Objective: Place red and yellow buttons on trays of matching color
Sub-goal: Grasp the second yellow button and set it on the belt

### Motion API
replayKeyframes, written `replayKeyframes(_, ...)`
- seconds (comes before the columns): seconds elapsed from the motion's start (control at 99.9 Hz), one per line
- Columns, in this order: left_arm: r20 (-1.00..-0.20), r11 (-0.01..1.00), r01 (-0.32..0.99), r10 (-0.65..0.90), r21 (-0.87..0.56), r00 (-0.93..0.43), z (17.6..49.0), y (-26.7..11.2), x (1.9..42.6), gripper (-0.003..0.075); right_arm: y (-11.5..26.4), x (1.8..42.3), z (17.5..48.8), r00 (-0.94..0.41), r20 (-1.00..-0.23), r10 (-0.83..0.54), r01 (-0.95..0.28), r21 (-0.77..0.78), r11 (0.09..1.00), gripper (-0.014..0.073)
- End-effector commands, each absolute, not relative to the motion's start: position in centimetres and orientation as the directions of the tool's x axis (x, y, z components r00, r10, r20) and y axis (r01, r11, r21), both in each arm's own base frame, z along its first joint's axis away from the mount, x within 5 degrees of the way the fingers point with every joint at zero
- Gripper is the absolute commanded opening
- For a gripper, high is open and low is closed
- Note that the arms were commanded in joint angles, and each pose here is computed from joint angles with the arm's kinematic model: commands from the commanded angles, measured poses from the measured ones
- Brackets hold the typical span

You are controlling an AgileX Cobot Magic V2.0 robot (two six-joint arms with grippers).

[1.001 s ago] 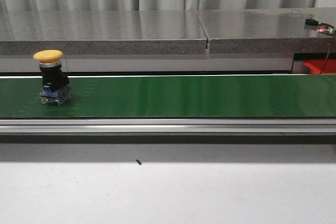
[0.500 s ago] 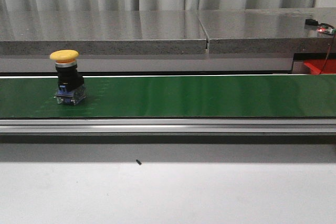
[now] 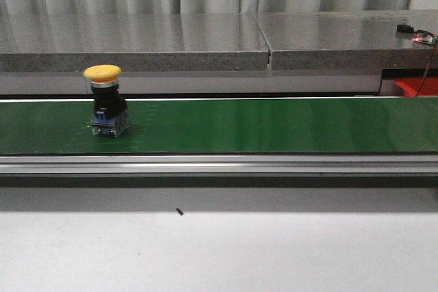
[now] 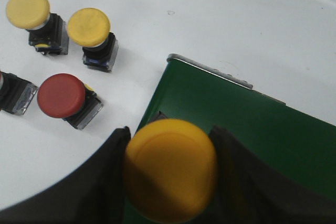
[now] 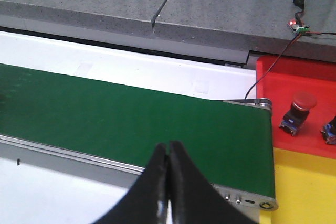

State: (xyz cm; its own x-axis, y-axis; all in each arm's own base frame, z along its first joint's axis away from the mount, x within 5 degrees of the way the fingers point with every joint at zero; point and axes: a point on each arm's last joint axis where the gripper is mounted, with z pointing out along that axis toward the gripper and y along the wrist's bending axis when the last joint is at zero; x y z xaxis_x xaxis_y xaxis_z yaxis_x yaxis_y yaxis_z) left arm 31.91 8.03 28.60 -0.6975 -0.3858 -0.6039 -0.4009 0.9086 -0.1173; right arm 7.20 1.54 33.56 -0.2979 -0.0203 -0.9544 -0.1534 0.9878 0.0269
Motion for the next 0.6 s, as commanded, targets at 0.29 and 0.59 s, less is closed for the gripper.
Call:
replayKeyframes(0.29, -0.643, 0.920, -0.363, -0.368, -0.148, -0.672, 29.0, 7.1, 33.3, 0.0043, 1.4, 7.3, 34.8, -0.223, -0.975, 0.000, -0.140, 0.032, 0.990, -0.0068)
replayKeyframes(0.59, -0.634, 0.915, -0.368, -0.386, -0.167, -0.670, 28.9, 7.0, 33.4, 0.0094, 1.4, 7.3, 34.8, -0.223, -0.975, 0.000, -0.140, 0.032, 0.990, -0.0068)
